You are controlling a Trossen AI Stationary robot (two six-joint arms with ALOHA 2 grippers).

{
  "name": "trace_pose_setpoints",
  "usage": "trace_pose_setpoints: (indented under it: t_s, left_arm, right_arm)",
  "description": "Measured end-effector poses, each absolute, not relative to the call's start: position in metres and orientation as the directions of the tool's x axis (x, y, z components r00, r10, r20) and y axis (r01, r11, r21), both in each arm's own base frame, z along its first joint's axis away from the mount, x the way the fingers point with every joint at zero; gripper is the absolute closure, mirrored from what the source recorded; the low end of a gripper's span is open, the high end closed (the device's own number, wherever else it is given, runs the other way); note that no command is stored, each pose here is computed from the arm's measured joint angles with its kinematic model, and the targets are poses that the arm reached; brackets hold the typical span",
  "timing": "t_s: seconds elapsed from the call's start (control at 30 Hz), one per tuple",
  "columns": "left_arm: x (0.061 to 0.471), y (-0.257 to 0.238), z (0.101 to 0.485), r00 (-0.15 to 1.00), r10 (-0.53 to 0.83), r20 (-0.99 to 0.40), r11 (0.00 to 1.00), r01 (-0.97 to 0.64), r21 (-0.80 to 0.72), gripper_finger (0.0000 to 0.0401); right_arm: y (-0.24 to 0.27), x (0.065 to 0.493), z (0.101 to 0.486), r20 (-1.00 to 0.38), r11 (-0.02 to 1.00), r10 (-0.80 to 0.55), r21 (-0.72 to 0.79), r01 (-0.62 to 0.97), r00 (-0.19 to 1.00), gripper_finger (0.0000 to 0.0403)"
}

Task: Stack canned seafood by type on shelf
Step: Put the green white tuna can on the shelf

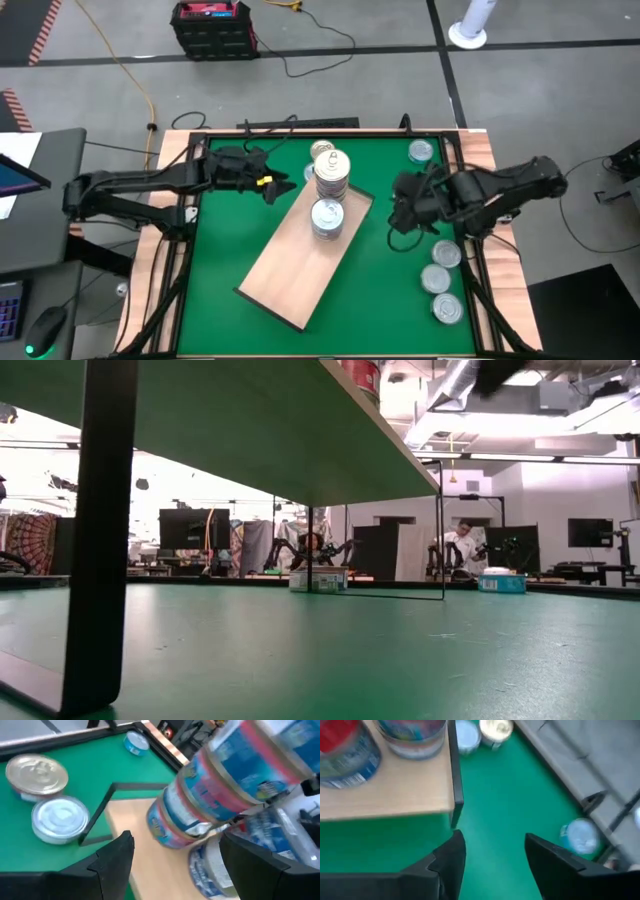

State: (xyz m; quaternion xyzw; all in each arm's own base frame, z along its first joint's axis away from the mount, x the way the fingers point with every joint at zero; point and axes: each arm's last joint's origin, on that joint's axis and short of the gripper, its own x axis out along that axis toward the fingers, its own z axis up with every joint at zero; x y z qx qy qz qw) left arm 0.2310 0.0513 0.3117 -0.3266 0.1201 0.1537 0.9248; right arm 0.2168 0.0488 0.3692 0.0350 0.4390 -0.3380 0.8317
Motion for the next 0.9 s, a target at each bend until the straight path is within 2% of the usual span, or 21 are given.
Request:
trace_pose_setpoints:
  t_s: [0.13, 0.27, 0.43, 0.6, 0.7, 0.9]
  left_arm:
    - [0.228, 0.051, 0.29, 0.925, 0.21, -0.315, 0.709, -0.366, -0.603, 0.012]
    - [0.223, 0.051, 0.273, 0.921, 0.205, -0.33, 0.68, -0.377, -0.629, 0.012]
    - [0.215, 0.07, 0.272, 0.909, 0.259, -0.326, 0.691, -0.41, -0.595, 0.012]
    - [0.211, 0.101, 0.263, 0.872, 0.335, -0.356, 0.632, -0.488, -0.602, 0.012]
    - [0.215, 0.12, 0.253, 0.878, 0.302, -0.372, 0.594, -0.478, -0.647, 0.012]
    - [0.228, 0.162, 0.23, 0.812, 0.35, -0.467, 0.501, -0.583, -0.639, 0.012]
  right_arm:
    - [0.023, 0.219, 0.337, -0.801, 0.784, -0.42, -0.083, 0.615, 0.427, 0.0181]
    - [-0.008, 0.225, 0.309, -0.817, 0.746, -0.33, 0.082, 0.661, 0.473, 0.0197]
    - [-0.052, 0.224, 0.28, -0.834, 0.596, -0.332, 0.176, 0.783, 0.44, 0.0217]
    - [-0.092, 0.222, 0.267, -0.788, 0.502, -0.3, 0.349, 0.791, 0.538, 0.0229]
    - [-0.112, 0.224, 0.265, -0.727, 0.469, -0.312, 0.442, 0.765, 0.611, 0.0233]
    - [-0.131, 0.236, 0.259, -0.676, 0.492, -0.353, 0.454, 0.743, 0.647, 0.0235]
